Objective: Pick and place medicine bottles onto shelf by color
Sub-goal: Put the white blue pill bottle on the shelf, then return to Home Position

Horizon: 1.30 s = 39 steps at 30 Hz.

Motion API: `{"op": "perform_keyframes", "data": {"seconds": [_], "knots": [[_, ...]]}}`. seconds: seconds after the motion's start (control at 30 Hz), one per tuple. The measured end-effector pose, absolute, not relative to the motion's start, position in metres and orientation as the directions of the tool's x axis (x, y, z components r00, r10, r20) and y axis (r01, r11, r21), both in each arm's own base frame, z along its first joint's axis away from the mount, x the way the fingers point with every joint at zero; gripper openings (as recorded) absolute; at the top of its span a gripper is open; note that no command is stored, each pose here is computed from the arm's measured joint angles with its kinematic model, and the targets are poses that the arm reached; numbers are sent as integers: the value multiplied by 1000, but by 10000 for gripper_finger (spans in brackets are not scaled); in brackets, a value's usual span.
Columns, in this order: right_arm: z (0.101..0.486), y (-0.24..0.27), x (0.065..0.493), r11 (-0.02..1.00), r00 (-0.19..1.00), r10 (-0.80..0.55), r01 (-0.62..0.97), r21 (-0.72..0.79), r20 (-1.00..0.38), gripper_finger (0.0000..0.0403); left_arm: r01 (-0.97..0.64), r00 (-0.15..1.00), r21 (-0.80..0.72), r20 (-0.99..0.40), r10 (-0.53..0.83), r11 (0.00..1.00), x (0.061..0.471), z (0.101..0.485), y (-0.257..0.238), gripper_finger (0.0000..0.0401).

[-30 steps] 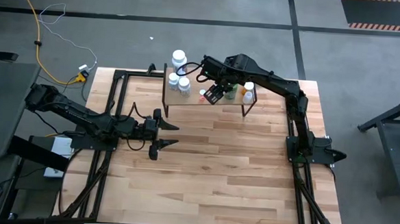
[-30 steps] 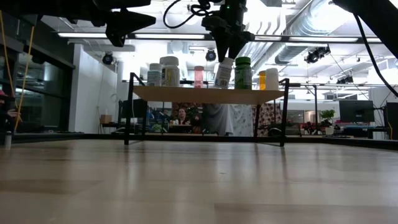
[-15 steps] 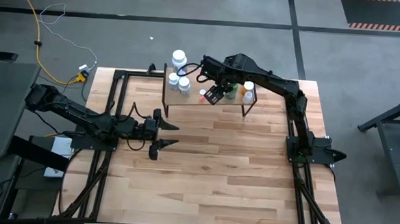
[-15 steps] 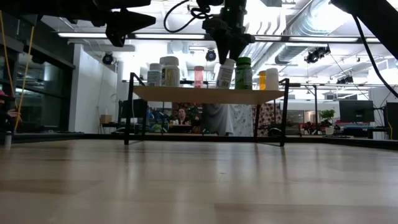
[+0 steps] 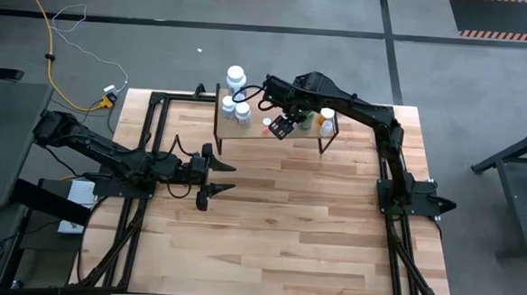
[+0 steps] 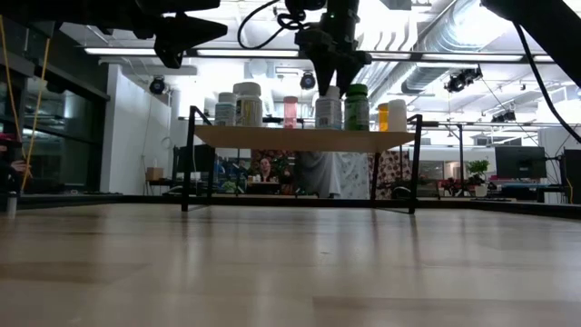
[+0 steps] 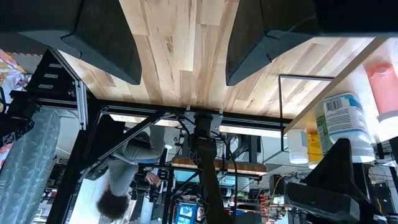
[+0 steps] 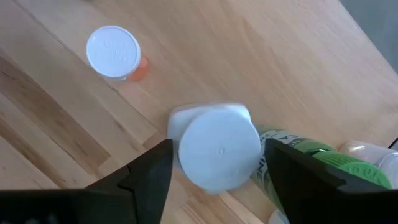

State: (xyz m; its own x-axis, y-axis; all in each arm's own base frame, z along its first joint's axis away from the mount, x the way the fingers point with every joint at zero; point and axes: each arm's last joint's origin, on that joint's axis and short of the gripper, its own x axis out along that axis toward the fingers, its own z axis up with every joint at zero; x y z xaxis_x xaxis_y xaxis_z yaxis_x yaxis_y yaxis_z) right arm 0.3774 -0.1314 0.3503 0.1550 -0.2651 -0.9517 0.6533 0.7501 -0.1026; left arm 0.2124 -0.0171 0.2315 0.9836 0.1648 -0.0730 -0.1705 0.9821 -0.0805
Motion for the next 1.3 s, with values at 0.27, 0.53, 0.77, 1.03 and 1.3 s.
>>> {"op": "perform_keyframes", "data": {"seconds": [0.27, 0.53, 0.77, 1.03, 1.3], "knots": [[351, -132, 378, 751, 154, -294, 647, -128, -944, 273, -171, 984, -80, -73, 165, 982, 212, 231, -17, 225], [352, -132, 378, 779, 158, -295, 611, -141, -942, 273, -170, 984, -80, -73, 165, 982, 212, 231, -17, 225], [363, -126, 372, 805, 186, -304, 575, -147, -934, 273, -170, 984, -80, -73, 165, 982, 212, 231, -17, 225], [400, -104, 350, 808, 271, -388, 561, -183, -881, 273, -171, 984, -80, -73, 165, 982, 212, 231, -17, 225], [413, -37, 332, 868, 444, -428, 446, -219, -787, 273, -167, 984, -80, -75, 161, 983, 212, 231, -17, 225]]}}
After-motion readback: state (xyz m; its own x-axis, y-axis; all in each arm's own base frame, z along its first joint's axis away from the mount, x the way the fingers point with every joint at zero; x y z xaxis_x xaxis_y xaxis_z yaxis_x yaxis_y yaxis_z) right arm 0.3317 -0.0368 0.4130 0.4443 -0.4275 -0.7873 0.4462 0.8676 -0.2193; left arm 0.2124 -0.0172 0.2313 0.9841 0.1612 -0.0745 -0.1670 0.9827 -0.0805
